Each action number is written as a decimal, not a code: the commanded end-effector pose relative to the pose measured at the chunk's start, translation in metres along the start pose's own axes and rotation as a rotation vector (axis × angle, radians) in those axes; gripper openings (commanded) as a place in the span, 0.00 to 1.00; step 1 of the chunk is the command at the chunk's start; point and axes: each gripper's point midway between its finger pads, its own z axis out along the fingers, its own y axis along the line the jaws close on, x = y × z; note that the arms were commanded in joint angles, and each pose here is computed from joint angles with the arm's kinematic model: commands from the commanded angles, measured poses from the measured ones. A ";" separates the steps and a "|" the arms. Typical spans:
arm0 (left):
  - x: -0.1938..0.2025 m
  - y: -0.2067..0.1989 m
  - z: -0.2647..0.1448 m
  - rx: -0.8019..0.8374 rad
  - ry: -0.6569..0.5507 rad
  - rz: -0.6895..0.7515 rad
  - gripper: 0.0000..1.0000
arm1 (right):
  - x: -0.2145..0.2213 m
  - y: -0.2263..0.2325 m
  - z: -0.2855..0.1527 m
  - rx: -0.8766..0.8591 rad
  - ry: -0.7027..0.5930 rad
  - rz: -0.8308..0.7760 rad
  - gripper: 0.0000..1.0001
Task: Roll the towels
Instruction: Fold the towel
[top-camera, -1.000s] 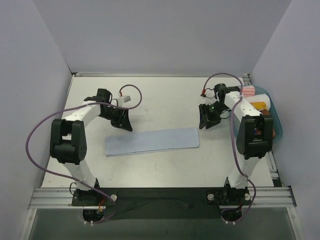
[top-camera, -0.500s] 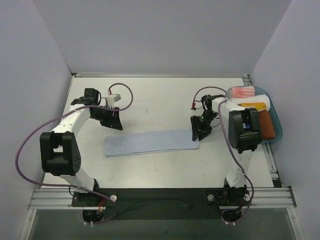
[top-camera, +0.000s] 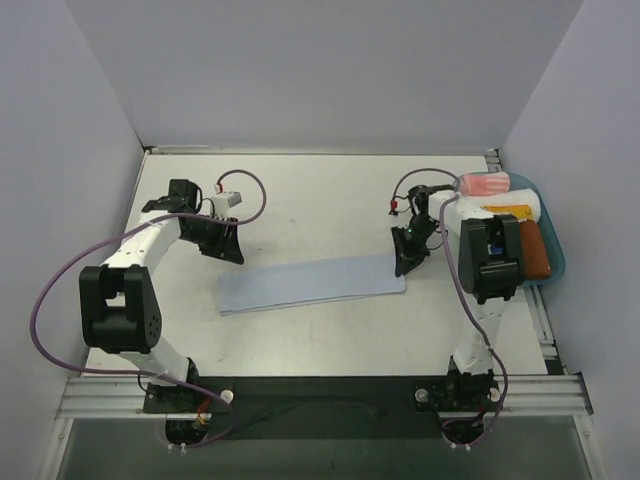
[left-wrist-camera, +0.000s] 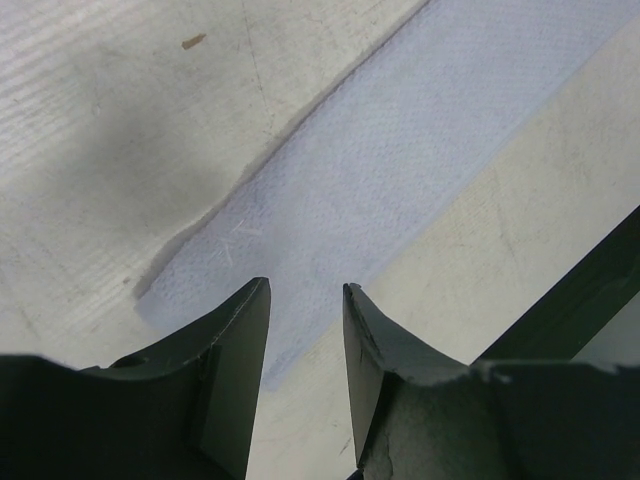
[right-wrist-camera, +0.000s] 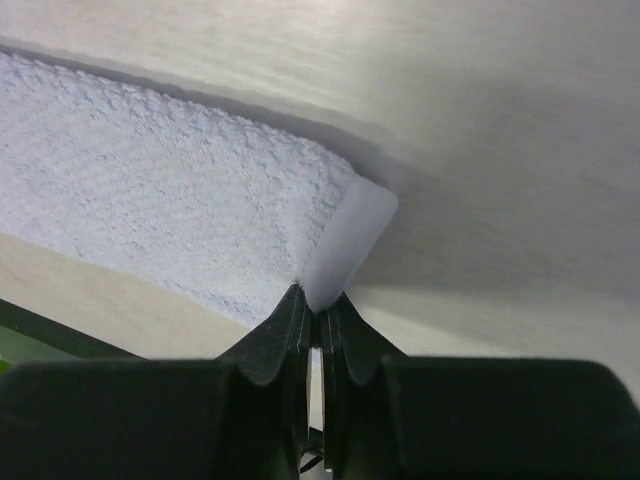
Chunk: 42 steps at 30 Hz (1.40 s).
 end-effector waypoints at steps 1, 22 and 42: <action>0.010 -0.007 -0.001 0.025 0.012 0.000 0.45 | 0.001 -0.025 -0.041 0.027 -0.034 0.011 0.00; 0.056 0.009 0.061 0.158 0.182 -0.192 0.04 | -0.021 0.102 -0.063 -0.148 -0.059 -0.292 0.00; 0.059 0.012 0.064 0.156 0.203 -0.199 0.01 | -0.034 0.193 -0.006 -0.218 0.043 -0.403 0.00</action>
